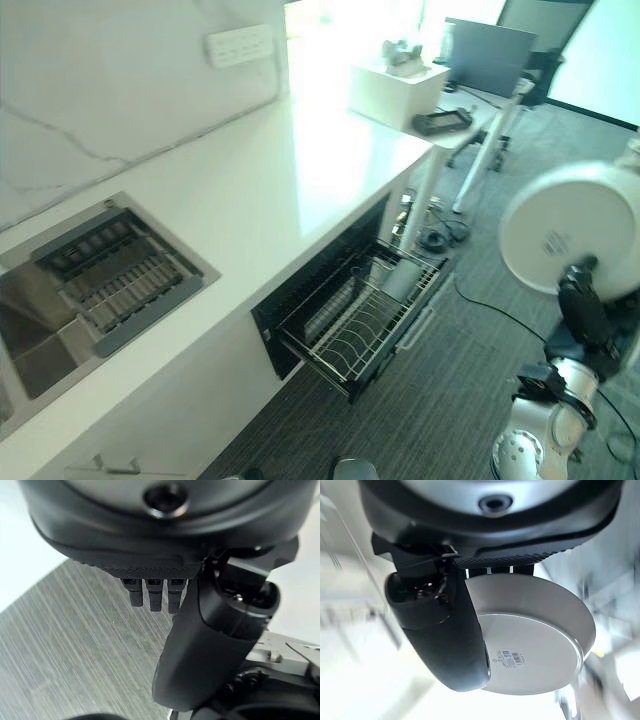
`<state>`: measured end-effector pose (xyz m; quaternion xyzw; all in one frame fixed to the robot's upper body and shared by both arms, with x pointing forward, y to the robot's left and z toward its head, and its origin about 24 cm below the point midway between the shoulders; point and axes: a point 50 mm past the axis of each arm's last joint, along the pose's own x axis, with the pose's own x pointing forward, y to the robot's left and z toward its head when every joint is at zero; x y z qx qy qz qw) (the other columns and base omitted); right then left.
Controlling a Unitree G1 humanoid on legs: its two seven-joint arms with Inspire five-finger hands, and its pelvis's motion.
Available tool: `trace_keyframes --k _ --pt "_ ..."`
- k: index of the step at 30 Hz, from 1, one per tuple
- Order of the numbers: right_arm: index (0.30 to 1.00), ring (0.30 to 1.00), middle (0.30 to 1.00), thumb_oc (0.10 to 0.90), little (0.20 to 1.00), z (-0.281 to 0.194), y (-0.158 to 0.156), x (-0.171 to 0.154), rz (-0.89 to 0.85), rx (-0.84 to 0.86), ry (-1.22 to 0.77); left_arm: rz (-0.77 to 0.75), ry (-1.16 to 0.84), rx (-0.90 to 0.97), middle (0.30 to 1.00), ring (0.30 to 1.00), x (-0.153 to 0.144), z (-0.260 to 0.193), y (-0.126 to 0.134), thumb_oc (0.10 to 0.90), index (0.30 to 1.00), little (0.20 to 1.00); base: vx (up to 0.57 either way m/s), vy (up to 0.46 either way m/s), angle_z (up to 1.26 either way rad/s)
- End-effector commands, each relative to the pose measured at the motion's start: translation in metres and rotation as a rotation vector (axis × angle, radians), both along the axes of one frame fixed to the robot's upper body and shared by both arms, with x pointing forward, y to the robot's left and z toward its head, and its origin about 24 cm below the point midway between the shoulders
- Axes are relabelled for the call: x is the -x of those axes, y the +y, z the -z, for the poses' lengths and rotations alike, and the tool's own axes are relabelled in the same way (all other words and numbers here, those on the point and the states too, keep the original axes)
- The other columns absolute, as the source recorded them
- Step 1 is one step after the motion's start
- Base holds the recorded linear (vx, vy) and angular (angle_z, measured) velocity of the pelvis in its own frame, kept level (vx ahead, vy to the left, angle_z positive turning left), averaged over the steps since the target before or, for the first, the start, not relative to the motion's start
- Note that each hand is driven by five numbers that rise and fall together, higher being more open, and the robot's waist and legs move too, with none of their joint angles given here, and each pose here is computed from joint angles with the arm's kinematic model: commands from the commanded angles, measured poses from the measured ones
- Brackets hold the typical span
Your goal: Place the dishes in the dishwasher.
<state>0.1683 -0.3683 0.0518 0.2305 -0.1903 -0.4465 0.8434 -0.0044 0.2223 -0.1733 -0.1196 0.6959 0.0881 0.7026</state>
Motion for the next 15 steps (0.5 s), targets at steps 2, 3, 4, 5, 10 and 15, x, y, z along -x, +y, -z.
trace_keyframes --k 2,3,4,5,10,15 --pt "0.3 0.3 0.3 0.4 0.3 -0.082 0.023 -0.051 -0.158 0.309 -0.28 -0.019 -0.096 0.029 0.9 0.9 -0.03 -0.002 0.004 0.8 0.9 0.9 -0.01 0.002 0.04" --pt "0.3 0.3 0.3 0.4 0.3 -0.08 0.024 -0.053 -0.166 0.318 -0.255 -0.016 -0.097 0.03 0.9 0.9 -0.03 -0.002 0.004 0.8 0.9 0.9 0.0 0.0 0.0" --pt "0.3 0.3 0.3 0.4 0.3 -0.078 0.025 -0.054 -0.179 0.327 -0.232 -0.014 -0.098 0.031 0.9 0.9 -0.03 -0.002 0.004 0.8 0.9 0.9 0.0 0.0 0.0" --pt "0.3 0.3 0.3 0.4 0.3 -0.077 0.026 -0.056 -0.192 0.331 -0.214 -0.014 -0.099 0.032 0.9 0.9 -0.029 -0.002 0.004 0.8 0.9 0.9 0.0 0.015 0.1" --pt "0.3 0.3 0.3 0.4 0.3 -0.066 0.032 -0.067 -0.286 0.311 -0.138 -0.016 -0.095 0.036 0.9 0.9 -0.028 -0.002 0.004 0.8 0.9 0.9 0.03 0.025 0.18" --pt "0.3 0.3 0.3 0.4 0.3 -0.054 0.045 -0.081 -0.343 0.308 -0.058 -0.019 -0.091 0.038 0.9 0.9 -0.029 -0.002 0.002 0.8 0.9 0.9 0.04 0.029 0.17"
